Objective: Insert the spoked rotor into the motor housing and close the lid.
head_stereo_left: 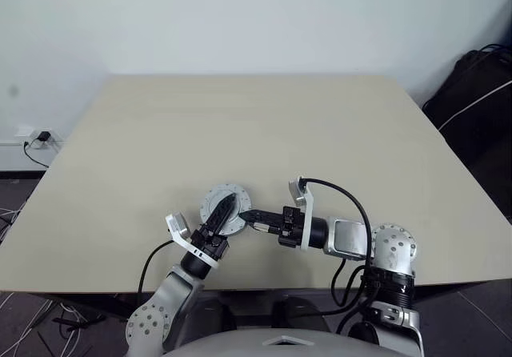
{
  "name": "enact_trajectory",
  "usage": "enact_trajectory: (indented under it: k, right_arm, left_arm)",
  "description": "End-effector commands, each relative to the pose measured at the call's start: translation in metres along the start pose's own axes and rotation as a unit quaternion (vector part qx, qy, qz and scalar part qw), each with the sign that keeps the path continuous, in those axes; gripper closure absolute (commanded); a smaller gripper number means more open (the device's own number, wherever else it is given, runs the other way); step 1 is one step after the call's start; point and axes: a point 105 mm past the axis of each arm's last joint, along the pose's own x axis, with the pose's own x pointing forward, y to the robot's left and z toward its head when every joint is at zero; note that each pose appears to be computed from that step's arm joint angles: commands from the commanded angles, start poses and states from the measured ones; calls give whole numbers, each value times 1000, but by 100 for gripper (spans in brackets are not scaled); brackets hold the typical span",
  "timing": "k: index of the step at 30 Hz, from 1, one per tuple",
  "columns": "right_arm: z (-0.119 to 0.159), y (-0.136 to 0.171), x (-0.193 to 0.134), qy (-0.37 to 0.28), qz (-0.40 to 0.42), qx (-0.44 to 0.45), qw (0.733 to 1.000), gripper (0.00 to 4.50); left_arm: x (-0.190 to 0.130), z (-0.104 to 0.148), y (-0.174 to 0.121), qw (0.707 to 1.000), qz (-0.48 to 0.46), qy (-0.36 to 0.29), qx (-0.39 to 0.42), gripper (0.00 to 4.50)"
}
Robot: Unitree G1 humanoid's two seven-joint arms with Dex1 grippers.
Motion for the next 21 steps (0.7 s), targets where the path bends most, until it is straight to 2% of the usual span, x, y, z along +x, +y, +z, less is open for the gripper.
enact_trajectory:
  k: [1, 4, 5, 8, 12, 15, 21]
  right_arm:
    - [3, 14, 0, -1, 34, -15, 999, 319]
    - [4, 12, -1, -7, 27, -13, 1000, 319]
    - [5, 10, -2, -9, 20, -16, 1000, 319]
    - [9, 6, -2, -19, -13, -44, 999, 319]
    - [16, -1, -3, -32, -76, -125, 989, 319]
    - [22, -10, -4, -35, -146, -227, 962, 211]
    - [27, -8, -8, -62, -171, -350, 919, 18]
  left_arm:
    - [8, -5, -12, 999, -32, -15, -26, 119]
    - [7, -4, -11, 999, -31, -18, -25, 213]
    - [7, -4, -11, 999, -30, -19, -25, 232]
    - [7, -3, -12, 999, -30, -21, -25, 233]
    - [8, -2, -11, 999, -26, -25, -21, 233]
    - [9, 4, -8, 999, -13, -39, -8, 233]
    - [15, 33, 1, 995, 24, -94, 32, 238]
